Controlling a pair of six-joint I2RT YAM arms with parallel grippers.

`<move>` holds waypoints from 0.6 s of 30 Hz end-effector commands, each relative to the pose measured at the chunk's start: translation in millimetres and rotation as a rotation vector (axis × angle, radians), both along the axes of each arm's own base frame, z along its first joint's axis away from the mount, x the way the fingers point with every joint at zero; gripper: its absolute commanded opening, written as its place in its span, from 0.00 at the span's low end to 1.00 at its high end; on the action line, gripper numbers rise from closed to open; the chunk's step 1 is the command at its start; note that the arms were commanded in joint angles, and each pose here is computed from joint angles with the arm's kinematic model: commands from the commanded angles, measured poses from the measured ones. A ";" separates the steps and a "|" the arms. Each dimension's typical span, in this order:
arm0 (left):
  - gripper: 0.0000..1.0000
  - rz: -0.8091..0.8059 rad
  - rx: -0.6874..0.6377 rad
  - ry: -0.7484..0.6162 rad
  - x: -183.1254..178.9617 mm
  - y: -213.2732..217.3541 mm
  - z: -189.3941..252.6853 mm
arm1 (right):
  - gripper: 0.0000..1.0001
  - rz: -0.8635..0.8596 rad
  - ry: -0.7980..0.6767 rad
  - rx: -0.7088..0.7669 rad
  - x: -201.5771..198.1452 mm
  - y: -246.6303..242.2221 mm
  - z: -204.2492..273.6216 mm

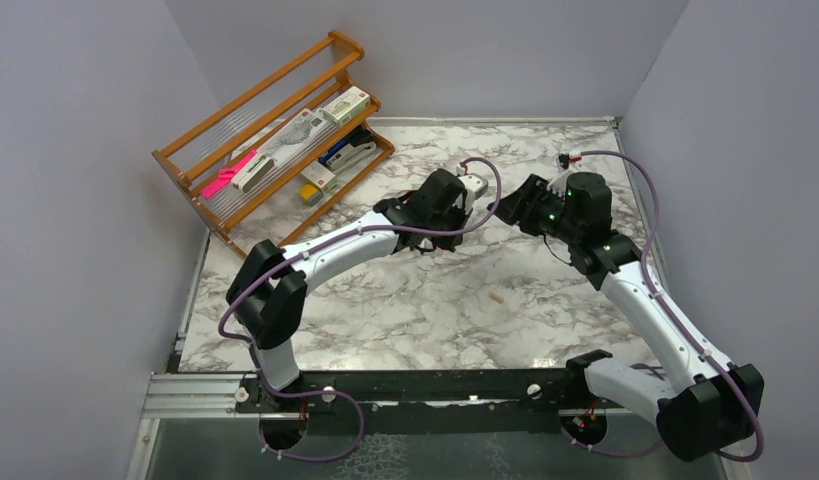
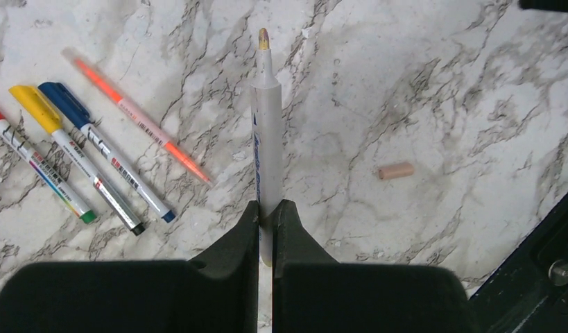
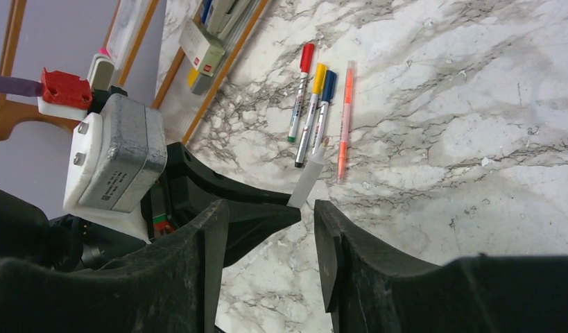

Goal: Insert the pens into the pen caps

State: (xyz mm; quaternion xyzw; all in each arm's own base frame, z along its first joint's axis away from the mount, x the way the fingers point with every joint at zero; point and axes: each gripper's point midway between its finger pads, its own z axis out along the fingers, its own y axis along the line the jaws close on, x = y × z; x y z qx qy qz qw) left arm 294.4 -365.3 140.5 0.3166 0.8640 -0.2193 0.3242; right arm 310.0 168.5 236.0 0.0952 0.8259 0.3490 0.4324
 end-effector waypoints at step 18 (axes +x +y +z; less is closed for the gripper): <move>0.00 -0.133 -0.350 -0.084 -13.9 -52.8 109.9 | 0.51 -0.013 -0.005 -0.023 18.3 0.8 4.1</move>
